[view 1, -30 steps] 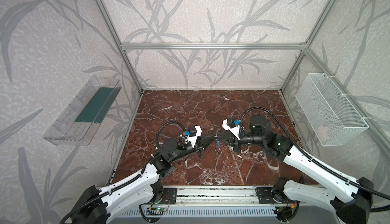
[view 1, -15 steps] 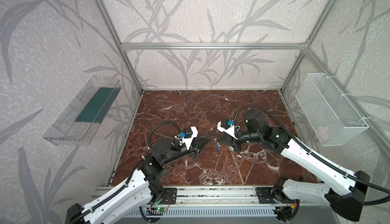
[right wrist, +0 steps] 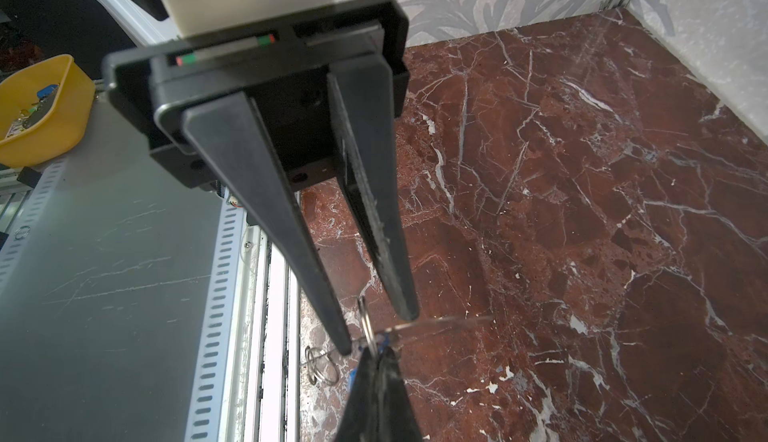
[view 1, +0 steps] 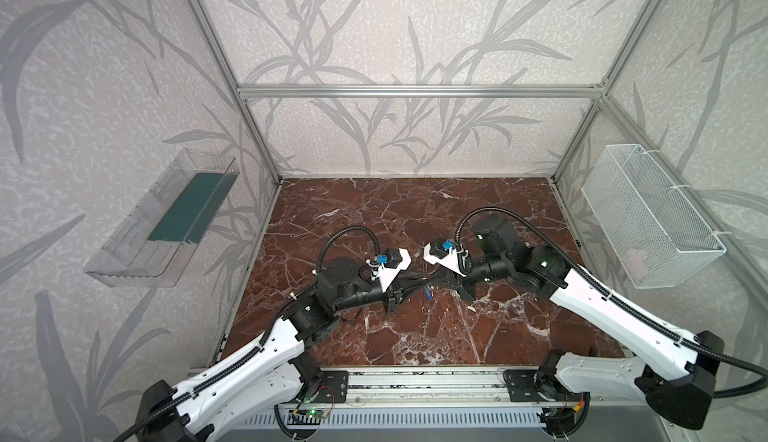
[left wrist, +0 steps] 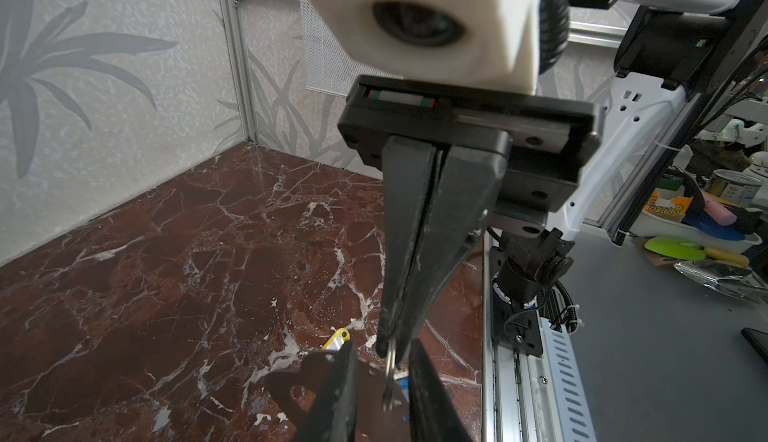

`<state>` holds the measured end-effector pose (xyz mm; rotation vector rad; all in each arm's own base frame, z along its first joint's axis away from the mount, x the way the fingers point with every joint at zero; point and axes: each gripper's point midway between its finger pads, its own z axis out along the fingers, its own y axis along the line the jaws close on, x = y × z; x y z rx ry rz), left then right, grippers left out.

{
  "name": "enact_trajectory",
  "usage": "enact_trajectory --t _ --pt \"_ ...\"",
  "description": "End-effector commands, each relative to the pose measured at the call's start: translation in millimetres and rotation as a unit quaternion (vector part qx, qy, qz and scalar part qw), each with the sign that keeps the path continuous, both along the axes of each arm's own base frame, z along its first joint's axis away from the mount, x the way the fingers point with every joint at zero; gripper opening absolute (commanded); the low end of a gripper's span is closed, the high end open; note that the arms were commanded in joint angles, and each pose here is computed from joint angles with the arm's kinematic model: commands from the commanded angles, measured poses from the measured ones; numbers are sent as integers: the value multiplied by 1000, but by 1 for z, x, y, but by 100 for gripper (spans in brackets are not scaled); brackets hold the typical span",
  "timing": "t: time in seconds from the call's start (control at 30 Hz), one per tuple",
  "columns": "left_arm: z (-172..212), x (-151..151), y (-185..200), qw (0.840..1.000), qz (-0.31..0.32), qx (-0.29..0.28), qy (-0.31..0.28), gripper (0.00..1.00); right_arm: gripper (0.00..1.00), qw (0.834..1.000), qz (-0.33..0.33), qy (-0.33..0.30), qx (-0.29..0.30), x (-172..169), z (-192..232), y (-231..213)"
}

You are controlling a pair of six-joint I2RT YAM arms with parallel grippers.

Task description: Put the keys on the keyring

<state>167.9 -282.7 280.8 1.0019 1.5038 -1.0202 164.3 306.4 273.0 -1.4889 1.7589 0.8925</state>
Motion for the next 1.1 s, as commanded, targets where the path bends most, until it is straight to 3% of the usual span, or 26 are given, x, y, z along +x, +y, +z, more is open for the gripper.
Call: enact_trajectory --t 0.0,0.1,0.27,0.43,0.57,0.67,0.9,1.07 --pt "14 -4 -2 1000 -15 -9 -15 22 0 1000 5 -16 12 -2 13 0" --pt "14 -3 -2 1000 -13 -10 -15 18 0 1000 6 -18 15 -3 14 0" --pt "14 -1 -1 1000 -5 -10 -16 0 0 1000 5 -19 21 -3 15 0" --pt "20 6 1 998 18 -46 -28 0 0 999 -27 -30 34 6 17 0" --pt "25 9 5 996 33 -79 -36 0 16 997 -49 -38 47 9 13 -4" --pt "27 9 6 995 36 -87 -35 0 21 995 -66 -45 55 10 12 -9" --pt "30 6 6 994 31 -100 -35 0 9 994 -64 -39 76 7 12 -8" --pt "29 6 4 994 25 -100 -29 0 6 994 -48 -26 91 7 11 2"
